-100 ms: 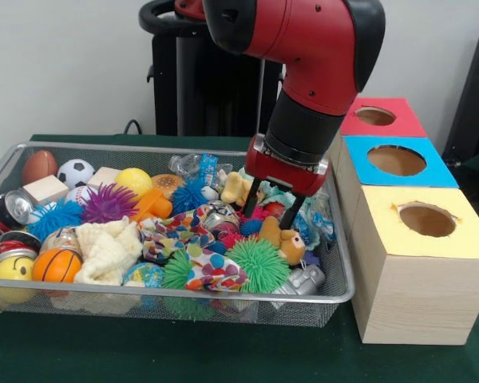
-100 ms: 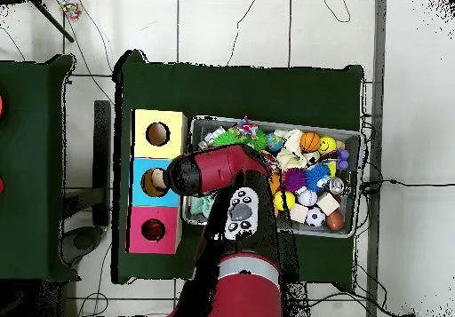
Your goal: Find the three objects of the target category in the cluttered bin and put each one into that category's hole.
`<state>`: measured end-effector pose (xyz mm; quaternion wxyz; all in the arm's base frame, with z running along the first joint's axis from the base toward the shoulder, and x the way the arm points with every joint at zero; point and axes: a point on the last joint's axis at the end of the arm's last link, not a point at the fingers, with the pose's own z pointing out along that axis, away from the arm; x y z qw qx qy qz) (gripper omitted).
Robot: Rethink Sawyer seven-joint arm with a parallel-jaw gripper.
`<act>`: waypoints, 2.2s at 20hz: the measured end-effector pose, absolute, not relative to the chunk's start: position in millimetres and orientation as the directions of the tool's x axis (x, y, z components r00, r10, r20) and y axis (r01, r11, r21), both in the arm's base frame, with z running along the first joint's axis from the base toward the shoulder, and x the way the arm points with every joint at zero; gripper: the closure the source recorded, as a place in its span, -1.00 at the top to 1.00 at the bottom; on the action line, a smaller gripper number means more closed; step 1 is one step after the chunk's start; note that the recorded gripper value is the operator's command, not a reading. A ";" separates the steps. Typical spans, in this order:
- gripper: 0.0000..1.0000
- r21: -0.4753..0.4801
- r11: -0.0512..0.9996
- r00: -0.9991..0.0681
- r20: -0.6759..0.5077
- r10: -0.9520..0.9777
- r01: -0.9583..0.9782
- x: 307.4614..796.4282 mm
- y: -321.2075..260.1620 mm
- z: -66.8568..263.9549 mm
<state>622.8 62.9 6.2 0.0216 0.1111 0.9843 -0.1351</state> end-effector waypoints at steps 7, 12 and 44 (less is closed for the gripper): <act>1.00 -0.259 0.940 -0.975 -0.075 0.208 0.220 624.3 66.3 6.2; 1.00 -0.259 0.942 -0.977 -0.078 0.199 0.213 625.7 71.8 6.1; -1.00 -0.233 0.951 -0.978 -0.085 0.190 0.205 658.6 95.8 12.9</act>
